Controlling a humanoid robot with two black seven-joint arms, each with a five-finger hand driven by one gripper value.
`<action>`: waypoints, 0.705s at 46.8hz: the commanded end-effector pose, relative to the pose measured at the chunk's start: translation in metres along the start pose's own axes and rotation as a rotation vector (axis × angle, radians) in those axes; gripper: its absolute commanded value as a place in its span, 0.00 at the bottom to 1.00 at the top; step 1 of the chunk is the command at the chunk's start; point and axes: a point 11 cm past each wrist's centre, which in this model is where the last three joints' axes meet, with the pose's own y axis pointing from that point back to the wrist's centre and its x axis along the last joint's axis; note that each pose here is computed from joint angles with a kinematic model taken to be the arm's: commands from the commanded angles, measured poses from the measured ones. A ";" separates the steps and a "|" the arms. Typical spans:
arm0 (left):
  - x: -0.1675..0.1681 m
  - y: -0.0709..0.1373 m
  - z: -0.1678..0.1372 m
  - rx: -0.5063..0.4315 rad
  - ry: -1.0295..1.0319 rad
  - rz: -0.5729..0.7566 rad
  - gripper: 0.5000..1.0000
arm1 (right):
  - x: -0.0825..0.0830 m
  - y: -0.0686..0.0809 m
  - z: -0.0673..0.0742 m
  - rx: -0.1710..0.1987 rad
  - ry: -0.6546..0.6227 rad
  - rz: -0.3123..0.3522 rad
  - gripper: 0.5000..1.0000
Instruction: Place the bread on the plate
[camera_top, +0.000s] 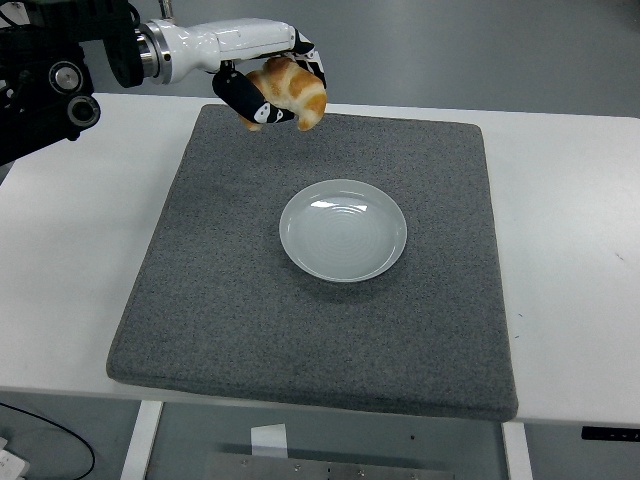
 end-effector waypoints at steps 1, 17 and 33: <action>-0.002 -0.005 0.004 -0.012 0.001 -0.003 0.00 | 0.000 0.000 0.000 0.001 0.000 0.000 0.86; -0.015 -0.025 0.013 -0.034 0.016 -0.026 0.00 | 0.000 0.000 0.000 0.001 0.000 0.000 0.86; -0.049 -0.050 0.016 -0.041 0.048 -0.080 0.00 | 0.000 0.000 0.000 -0.001 0.000 0.000 0.86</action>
